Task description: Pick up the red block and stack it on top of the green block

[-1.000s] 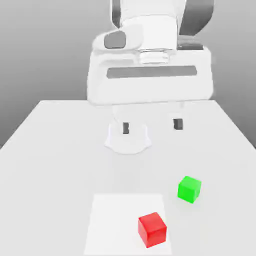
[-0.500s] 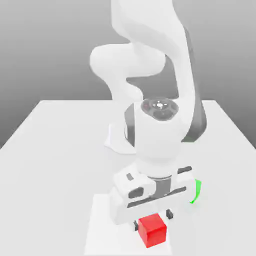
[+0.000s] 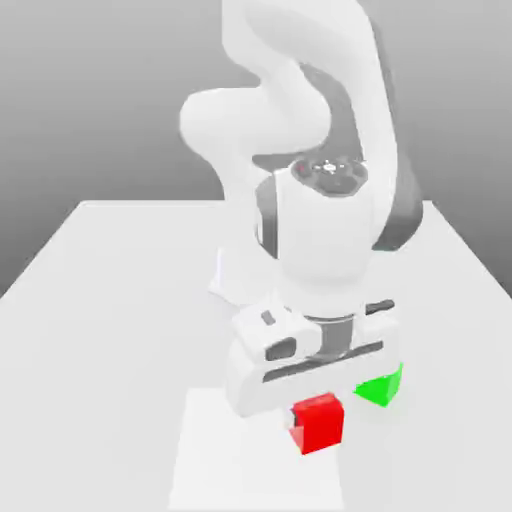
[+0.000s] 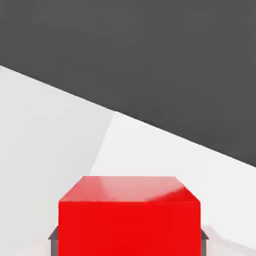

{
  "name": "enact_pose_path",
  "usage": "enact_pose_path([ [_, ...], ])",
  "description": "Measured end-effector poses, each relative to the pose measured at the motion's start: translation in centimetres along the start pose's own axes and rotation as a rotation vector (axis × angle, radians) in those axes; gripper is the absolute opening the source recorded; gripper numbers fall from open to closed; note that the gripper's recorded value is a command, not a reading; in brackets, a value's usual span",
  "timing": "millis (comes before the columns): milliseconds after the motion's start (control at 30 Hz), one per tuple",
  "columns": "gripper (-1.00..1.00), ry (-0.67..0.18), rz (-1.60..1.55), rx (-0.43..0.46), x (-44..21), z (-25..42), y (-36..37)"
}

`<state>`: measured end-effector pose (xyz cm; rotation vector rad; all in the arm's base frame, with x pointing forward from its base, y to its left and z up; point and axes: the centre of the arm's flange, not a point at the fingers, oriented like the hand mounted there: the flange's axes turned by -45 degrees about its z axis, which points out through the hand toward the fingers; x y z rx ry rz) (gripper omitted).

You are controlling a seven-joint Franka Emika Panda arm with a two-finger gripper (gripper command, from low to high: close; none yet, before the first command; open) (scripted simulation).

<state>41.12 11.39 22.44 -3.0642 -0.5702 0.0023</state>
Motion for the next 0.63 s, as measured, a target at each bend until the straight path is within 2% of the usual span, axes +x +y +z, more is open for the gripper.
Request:
enact_pose_path([
  [267, -1.00, -0.002, 0.131, -0.013, -7.4, -1.9, -9.7],
  [533, -1.00, 0.000, 0.157, -0.027, -8.6, 3.9, -10.5],
  [567, 1.00, 0.000, 0.157, -0.026, -8.7, 4.4, -10.5],
  [633, 1.00, 0.000, 0.154, -0.026, -8.7, 4.4, -10.6],
])
